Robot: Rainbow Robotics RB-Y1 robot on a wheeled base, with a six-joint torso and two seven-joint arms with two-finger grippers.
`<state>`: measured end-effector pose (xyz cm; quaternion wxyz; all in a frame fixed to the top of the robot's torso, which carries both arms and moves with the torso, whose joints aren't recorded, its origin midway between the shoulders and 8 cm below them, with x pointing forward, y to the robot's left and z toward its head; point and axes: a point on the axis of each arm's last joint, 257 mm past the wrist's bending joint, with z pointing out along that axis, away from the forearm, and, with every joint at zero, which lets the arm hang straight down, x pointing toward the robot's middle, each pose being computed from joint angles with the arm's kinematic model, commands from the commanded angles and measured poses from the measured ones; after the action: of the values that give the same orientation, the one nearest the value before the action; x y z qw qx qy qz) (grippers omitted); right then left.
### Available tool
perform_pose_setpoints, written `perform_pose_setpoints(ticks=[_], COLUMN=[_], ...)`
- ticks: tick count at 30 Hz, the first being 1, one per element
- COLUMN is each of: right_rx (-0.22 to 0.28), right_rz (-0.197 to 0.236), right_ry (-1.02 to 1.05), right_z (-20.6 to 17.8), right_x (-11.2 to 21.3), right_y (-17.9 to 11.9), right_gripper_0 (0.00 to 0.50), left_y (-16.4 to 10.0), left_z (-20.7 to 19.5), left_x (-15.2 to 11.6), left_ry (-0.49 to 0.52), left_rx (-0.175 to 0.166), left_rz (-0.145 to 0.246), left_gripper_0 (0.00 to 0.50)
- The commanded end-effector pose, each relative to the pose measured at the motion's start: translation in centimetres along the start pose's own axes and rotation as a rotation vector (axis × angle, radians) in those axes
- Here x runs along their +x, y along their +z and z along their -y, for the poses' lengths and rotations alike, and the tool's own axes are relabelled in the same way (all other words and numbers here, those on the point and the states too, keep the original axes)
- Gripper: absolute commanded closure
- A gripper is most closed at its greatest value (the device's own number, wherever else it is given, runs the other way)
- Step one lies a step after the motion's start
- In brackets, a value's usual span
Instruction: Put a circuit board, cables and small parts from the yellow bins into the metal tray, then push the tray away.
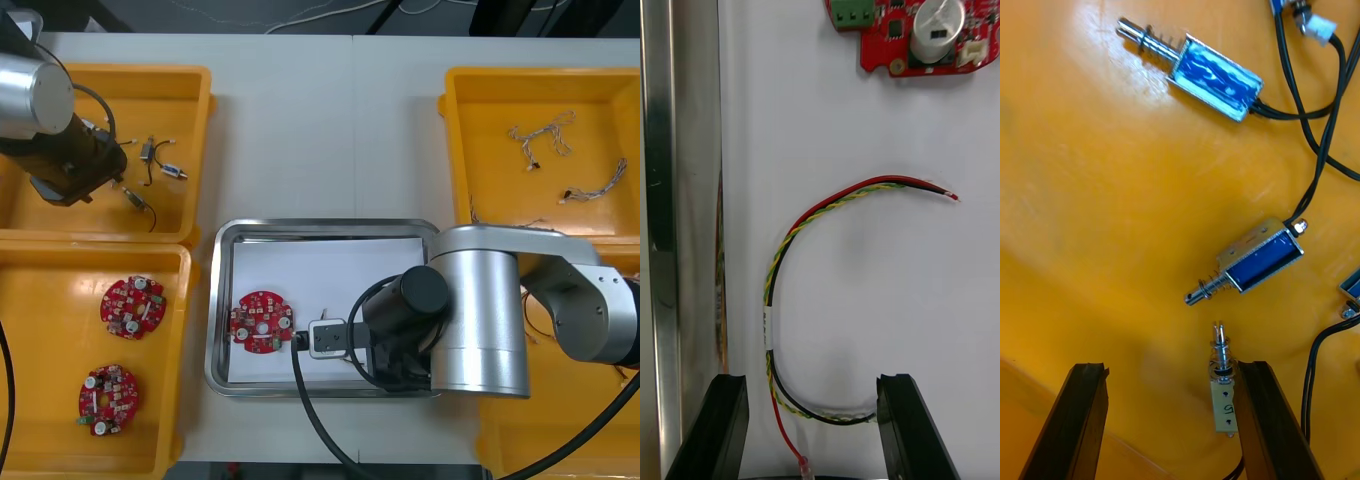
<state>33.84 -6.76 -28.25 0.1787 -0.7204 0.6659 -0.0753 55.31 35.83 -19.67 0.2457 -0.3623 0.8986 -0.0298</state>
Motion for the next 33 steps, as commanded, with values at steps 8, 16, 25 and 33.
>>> perform_pose_setpoints(ticks=[8,16,25,33], right_rx=[-0.011,-0.008,0.004,0.008], right_rz=[0.022,-0.025,-0.047,-0.028], right_ry=[0.174,0.417,0.709,0.897], right_z=[3.2,4.5,5.4,6.2], right_x=[-0.3,1.8,4.9,7.7], right_y=[-7.9,-10.9,-11.9,-13.2], right_gripper_0=[0.000,0.000,0.000,0.000], left_y=[-0.8,-0.3,0.2,0.8], left_z=[4.5,5.0,5.1,4.9], left_x=[0.9,1.7,2.5,3.0], left_ry=[-0.044,-0.044,-0.050,-0.050], left_rx=[0.049,0.040,0.032,0.026], left_rz=[0.033,0.034,0.032,0.032], left_gripper_0=[0.005,0.005,0.008,0.016])
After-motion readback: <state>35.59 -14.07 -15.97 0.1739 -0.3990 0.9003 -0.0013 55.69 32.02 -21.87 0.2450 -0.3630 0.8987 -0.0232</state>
